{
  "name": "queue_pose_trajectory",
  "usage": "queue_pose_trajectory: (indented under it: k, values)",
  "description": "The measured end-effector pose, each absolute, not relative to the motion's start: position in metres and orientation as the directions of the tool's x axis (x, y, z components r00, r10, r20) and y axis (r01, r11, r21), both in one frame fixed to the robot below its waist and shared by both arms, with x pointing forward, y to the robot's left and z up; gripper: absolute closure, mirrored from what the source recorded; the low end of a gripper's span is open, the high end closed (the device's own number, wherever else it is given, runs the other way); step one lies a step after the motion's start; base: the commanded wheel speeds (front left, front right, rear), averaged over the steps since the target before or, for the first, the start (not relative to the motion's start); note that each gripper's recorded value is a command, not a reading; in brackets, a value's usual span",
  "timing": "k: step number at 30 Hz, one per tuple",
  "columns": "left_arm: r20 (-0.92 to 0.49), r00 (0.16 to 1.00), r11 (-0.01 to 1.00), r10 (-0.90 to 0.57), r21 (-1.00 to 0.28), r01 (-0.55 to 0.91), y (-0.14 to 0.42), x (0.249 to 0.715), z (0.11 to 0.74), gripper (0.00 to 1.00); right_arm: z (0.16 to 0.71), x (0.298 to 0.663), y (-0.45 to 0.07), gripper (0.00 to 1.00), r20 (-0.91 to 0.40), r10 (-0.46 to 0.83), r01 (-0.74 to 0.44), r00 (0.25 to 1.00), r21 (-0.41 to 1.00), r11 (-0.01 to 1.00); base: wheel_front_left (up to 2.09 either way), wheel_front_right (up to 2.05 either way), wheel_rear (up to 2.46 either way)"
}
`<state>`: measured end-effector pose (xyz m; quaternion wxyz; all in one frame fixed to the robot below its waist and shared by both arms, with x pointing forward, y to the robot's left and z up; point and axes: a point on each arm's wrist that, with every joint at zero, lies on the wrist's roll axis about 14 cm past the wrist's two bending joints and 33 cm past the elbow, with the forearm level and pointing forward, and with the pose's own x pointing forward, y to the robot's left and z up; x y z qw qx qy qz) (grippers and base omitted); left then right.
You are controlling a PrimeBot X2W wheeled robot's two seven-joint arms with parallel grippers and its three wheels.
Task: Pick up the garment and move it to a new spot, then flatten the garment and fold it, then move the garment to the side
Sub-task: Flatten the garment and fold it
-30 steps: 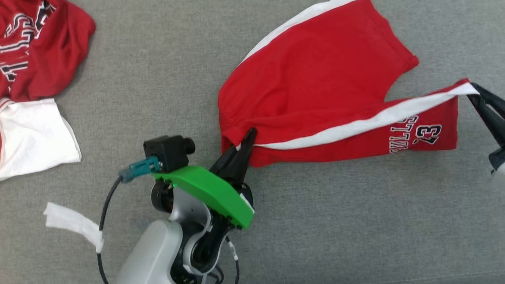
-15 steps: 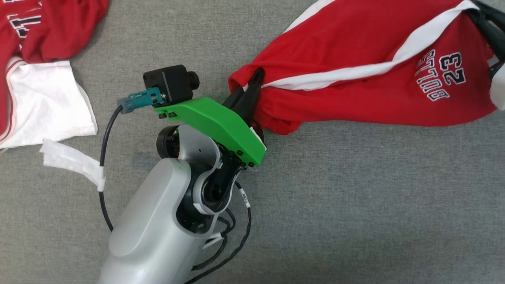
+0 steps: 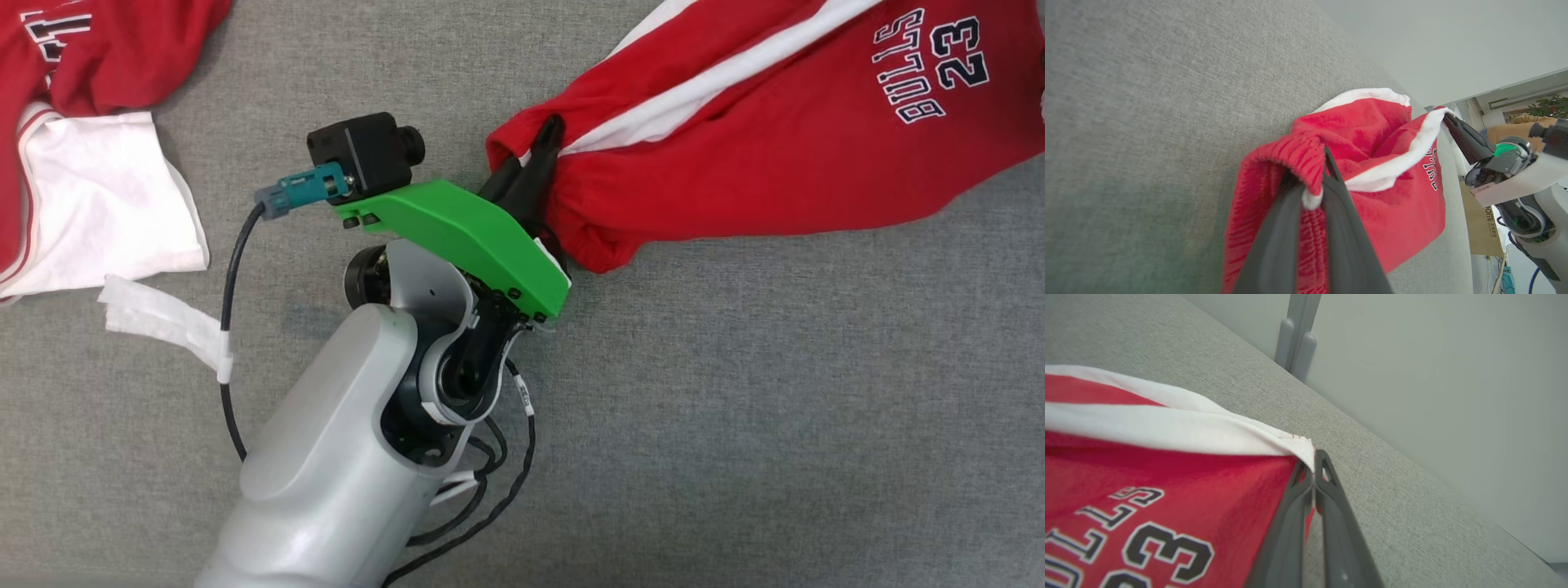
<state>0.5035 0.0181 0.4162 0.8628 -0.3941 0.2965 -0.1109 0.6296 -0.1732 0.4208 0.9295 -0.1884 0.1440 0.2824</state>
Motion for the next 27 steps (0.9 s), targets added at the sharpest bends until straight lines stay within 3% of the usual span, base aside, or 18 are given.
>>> queue_pose_trajectory:
  k: [1,2,3,4,5,6,14,18,22,27]
  values:
    - [-0.42,0.807,0.664,-0.416,-0.746,-0.046,0.02,0.505,0.417,0.45,0.42,0.631,-0.173,1.0,-0.376,0.47,-0.58,0.798,-0.27,0.768,0.0,0.0,0.0]
    - [-0.418,0.811,0.664,-0.409,-0.746,-0.05,0.021,0.506,0.418,0.0,0.418,0.631,-0.172,1.0,-0.378,0.472,-0.582,0.796,-0.268,0.768,0.0,0.0,0.0]
    - [-0.417,0.815,0.666,-0.403,-0.744,-0.051,0.022,0.507,0.418,0.0,0.417,0.632,-0.171,1.0,-0.38,0.472,-0.583,0.795,-0.267,0.767,0.0,0.0,0.0]
    - [-0.414,0.817,0.667,-0.401,-0.744,-0.05,0.022,0.508,0.418,0.0,0.415,0.633,-0.169,0.88,-0.381,0.474,-0.585,0.794,-0.264,0.767,0.0,0.0,0.0]
    - [-0.413,0.819,0.666,-0.399,-0.745,-0.051,0.022,0.508,0.418,0.0,0.414,0.634,-0.168,0.1,-0.381,0.476,-0.586,0.793,-0.261,0.767,0.0,0.0,0.0]
    - [-0.415,0.819,0.667,-0.396,-0.743,-0.054,0.022,0.508,0.417,0.0,0.412,0.634,-0.167,0.0,-0.382,0.477,-0.588,0.791,-0.259,0.767,0.0,0.0,0.0]
    - [-0.393,0.861,0.69,-0.324,-0.721,-0.07,0.036,0.511,0.418,0.0,0.417,0.64,-0.182,0.0,-0.341,0.451,-0.544,0.825,-0.26,0.798,0.0,0.0,0.0]
    - [-0.338,0.892,0.732,-0.3,-0.681,-0.011,0.043,0.504,0.427,0.0,0.425,0.639,-0.193,0.0,-0.309,0.418,-0.483,0.854,-0.174,0.858,0.0,0.0,0.0]
    - [-0.196,0.947,0.809,-0.256,-0.58,0.098,0.051,0.498,0.451,0.0,0.405,0.614,-0.186,0.0,-0.396,0.431,-0.499,0.811,-0.081,0.863,0.0,0.0,0.0]
    - [-0.137,0.975,0.887,-0.174,-0.451,0.095,0.067,0.482,0.451,0.0,0.394,0.595,-0.178,0.0,-0.466,0.446,-0.521,0.764,-0.038,0.853,0.0,0.0,0.0]
